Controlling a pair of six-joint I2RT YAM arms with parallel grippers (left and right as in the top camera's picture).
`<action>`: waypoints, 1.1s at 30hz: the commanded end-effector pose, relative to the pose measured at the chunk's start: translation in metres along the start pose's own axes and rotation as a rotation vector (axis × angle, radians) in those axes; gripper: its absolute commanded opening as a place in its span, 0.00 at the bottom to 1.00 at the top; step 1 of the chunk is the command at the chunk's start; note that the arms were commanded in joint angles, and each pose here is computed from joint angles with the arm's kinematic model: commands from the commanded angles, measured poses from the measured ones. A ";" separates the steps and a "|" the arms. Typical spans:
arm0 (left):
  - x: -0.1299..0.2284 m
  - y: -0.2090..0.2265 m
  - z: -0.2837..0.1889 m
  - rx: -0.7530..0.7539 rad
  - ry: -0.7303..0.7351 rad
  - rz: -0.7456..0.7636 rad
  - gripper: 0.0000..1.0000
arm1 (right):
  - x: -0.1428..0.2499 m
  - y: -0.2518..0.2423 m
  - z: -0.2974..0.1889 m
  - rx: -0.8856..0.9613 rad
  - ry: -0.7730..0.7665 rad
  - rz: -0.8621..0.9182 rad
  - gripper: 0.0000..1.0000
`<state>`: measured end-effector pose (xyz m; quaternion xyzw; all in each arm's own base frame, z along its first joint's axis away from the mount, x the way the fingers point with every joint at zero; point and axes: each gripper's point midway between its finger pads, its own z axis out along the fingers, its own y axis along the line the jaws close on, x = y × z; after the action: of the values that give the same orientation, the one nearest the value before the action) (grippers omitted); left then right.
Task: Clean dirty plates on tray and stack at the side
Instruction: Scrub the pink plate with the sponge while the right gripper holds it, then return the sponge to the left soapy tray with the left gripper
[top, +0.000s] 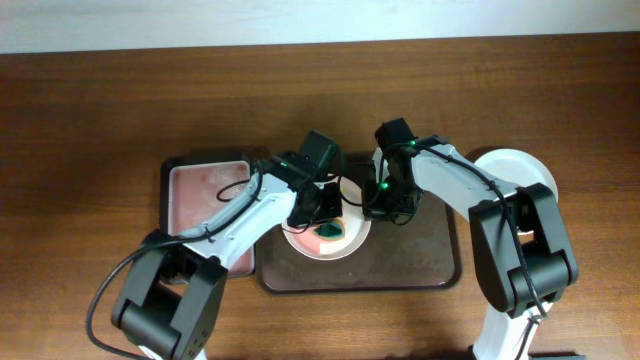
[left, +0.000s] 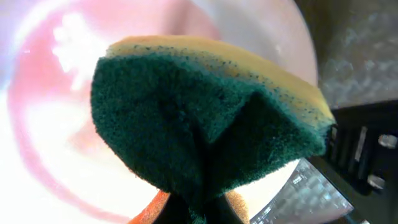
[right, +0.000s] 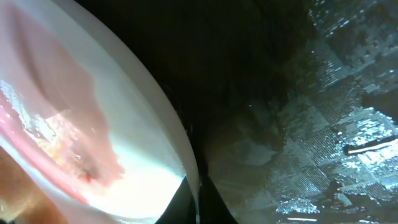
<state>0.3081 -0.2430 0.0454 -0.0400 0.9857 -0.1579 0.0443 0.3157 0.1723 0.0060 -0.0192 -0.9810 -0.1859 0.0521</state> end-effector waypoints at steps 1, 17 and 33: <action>-0.007 0.010 -0.002 -0.095 -0.090 -0.059 0.00 | 0.001 -0.003 0.003 0.002 0.011 0.030 0.04; -0.003 0.022 0.026 -0.196 -0.097 -0.110 0.00 | 0.001 -0.003 0.003 0.002 0.011 0.030 0.04; -0.040 0.030 -0.084 -0.193 -0.335 -0.032 0.00 | -0.001 -0.006 0.003 0.023 0.002 0.029 0.12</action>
<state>0.3343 -0.1811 0.1003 -0.1116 0.9749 -0.0331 0.1895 0.3155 0.1733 0.0065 -0.0237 -0.9802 -0.1889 0.0538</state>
